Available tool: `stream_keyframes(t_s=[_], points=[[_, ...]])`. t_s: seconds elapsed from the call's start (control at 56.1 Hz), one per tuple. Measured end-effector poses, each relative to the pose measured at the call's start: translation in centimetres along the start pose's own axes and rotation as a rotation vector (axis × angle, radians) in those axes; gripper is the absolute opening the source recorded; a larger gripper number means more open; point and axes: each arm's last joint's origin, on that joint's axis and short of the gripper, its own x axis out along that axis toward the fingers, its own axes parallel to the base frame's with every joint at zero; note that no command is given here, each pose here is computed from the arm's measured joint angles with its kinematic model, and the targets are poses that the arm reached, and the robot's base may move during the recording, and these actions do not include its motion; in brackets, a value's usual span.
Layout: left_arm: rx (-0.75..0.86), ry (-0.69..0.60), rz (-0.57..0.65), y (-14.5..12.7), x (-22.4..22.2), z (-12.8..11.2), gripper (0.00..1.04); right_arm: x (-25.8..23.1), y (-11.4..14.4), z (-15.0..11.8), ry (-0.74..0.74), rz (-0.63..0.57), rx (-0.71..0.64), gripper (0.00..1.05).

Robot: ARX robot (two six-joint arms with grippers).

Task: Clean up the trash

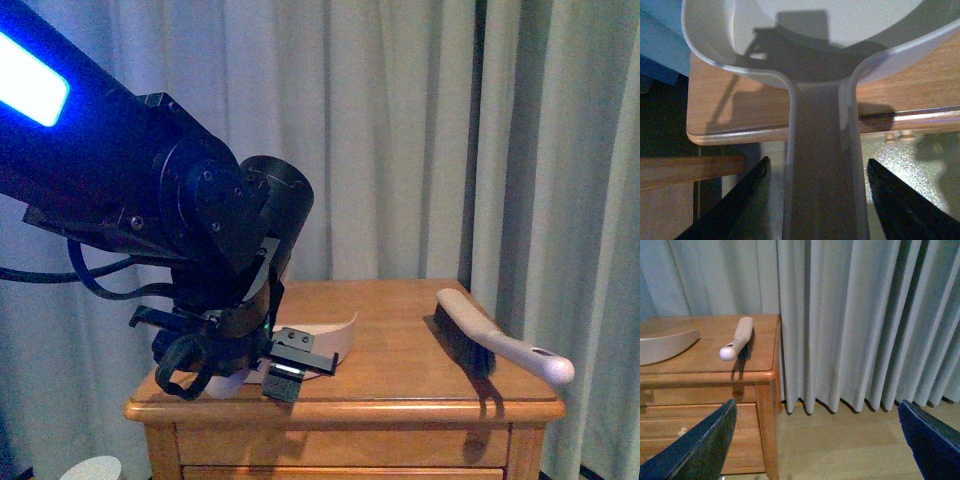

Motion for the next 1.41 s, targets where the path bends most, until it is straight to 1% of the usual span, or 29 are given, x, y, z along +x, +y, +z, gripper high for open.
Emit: stream_keyframes(t_s=[0.089, 0.143, 0.267, 0.41, 0.499, 0.606, 0.66, 0.731, 0.802, 0.891, 0.998, 1.159, 1.266, 1.408], points=[[0.003, -0.002, -0.002, 0.0, -0.1, 0.0, 0.35, 0.0, 0.0, 0.0, 0.000, 0.000, 0.000, 0.97], [0.004, -0.007, -0.003, 0.1, -0.3, 0.1, 0.28, 0.0, 0.0, 0.0, 0.000, 0.000, 0.000, 0.97], [-0.001, -0.051, -0.008, 0.4, -1.1, 0.6, 0.28, 0.0, 0.0, 0.0, 0.000, 0.000, 0.000, 0.97], [-0.023, -0.139, -0.013, 0.8, -2.6, 1.1, 0.28, 0.0, 0.0, 0.0, 0.000, 0.000, 0.000, 0.97], [-0.024, -0.218, 0.002, 1.3, -4.1, 1.1, 0.28, 0.0, 0.0, 0.0, 0.000, 0.000, 0.000, 0.97], [-0.011, -0.372, 0.037, 2.0, -6.7, 0.7, 0.28, 0.0, 0.0, 0.0, 0.000, 0.000, 0.000, 0.97], [-0.011, -0.502, 0.040, 3.0, -9.3, -0.1, 0.28, 0.0, 0.0, 0.0, 0.000, 0.000, 0.000, 0.97], [-0.011, -0.621, 0.035, 4.5, -12.0, -1.7, 0.28, 0.0, 0.0, 0.0, 0.000, 0.000, 0.000, 0.97], [-0.004, -0.684, 0.031, 5.6, -13.3, -3.2, 0.28, 0.0, 0.0, 0.0, 0.000, 0.000, 0.000, 0.97], [0.015, -0.757, 0.040, 7.4, -14.9, -5.8, 0.28, 0.0, 0.0, 0.0, 0.000, 0.000, 0.000, 0.97], [0.034, -0.797, 0.050, 9.1, -16.6, -9.0, 0.28, 0.0, 0.0, 0.0, 0.000, 0.000, 0.000, 0.97], [0.078, -0.861, 0.045, 10.2, -19.3, -13.3, 0.28, 0.0, 0.0, 0.0, 0.000, 0.000, 0.000, 0.97], [0.090, -0.890, 0.051, 10.7, -20.7, -15.5, 0.28, 0.0, 0.0, 0.0, 0.000, 0.000, 0.000, 0.97], [0.095, -0.908, 0.060, 11.0, -21.8, -17.6, 0.28, 0.0, 0.0, 0.0, 0.000, 0.000, 0.000, 0.97]])
